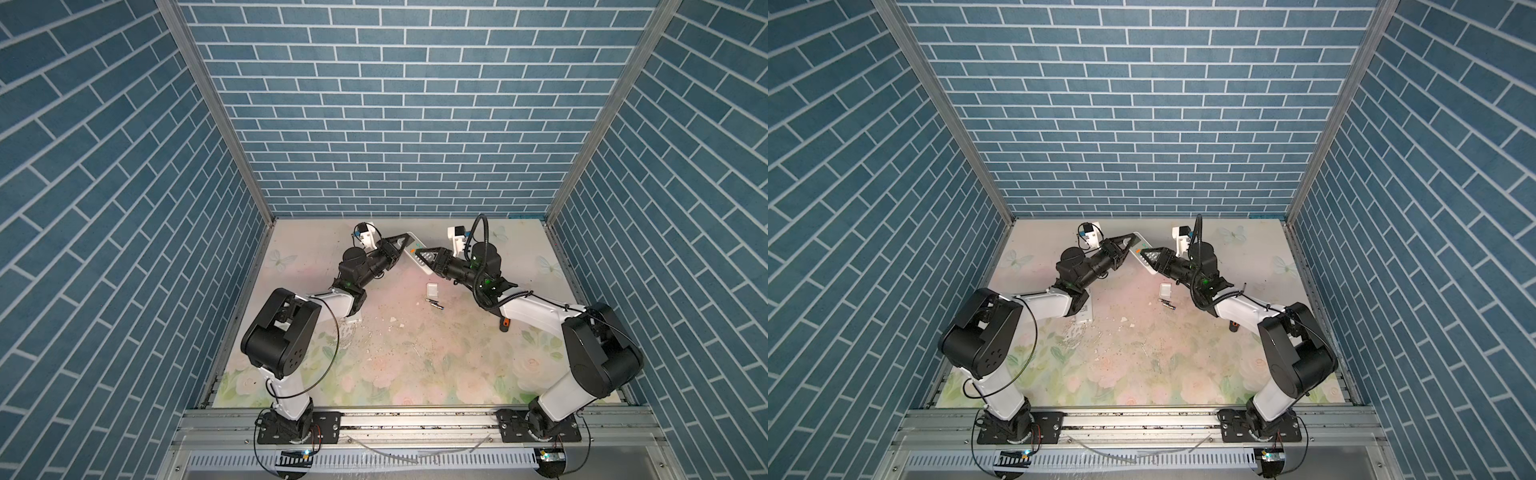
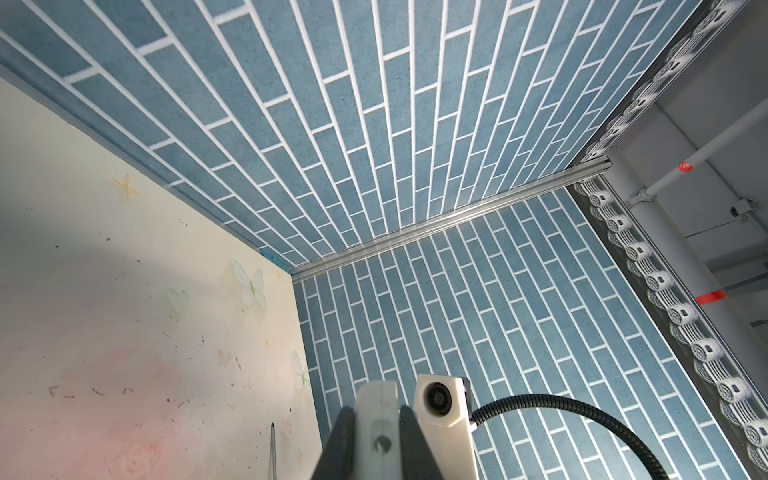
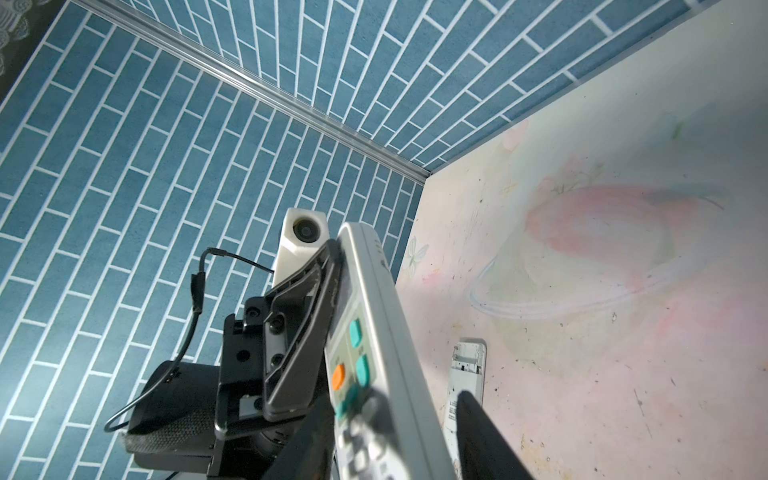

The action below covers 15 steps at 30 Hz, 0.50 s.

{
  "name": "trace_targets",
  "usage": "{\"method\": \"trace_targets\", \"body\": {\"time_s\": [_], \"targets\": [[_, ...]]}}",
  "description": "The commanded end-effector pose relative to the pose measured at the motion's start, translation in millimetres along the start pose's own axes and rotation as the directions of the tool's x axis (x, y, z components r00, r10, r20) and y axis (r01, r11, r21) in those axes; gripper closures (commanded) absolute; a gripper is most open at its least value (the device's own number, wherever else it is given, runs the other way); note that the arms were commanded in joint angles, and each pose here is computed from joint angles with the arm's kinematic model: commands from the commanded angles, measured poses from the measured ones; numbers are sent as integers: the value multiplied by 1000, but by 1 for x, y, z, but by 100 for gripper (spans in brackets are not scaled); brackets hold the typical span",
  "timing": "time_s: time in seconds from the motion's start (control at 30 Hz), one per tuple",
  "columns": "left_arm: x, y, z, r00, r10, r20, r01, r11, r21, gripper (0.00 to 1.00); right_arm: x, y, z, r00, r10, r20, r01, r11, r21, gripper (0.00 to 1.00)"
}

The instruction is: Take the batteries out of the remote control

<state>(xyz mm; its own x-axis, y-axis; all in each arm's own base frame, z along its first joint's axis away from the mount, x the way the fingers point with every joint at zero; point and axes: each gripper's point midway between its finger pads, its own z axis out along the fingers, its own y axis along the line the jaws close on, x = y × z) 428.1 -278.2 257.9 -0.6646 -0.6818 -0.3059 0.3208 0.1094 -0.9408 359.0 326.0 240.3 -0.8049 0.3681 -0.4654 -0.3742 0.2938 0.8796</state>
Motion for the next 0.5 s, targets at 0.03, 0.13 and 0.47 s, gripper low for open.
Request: {"method": "trace_targets", "body": {"time_s": [0.03, 0.13, 0.47], "targets": [[3, -4, 1, 1000, 22, 4, -22, 999, 31, 100, -17, 39, 3, 999, -21, 24, 24, 992, -128, 65], [4, 0, 1, 1000, 20, 3, -21, 1000, 22, 100, -17, 41, 3, 999, -26, 28, 29, 991, -134, 73], [9, 8, -2, 1000, 19, -10, -19, 1000, 3, 71, -17, 44, 3, 999, -25, 23, 28, 988, -151, 90]]}}
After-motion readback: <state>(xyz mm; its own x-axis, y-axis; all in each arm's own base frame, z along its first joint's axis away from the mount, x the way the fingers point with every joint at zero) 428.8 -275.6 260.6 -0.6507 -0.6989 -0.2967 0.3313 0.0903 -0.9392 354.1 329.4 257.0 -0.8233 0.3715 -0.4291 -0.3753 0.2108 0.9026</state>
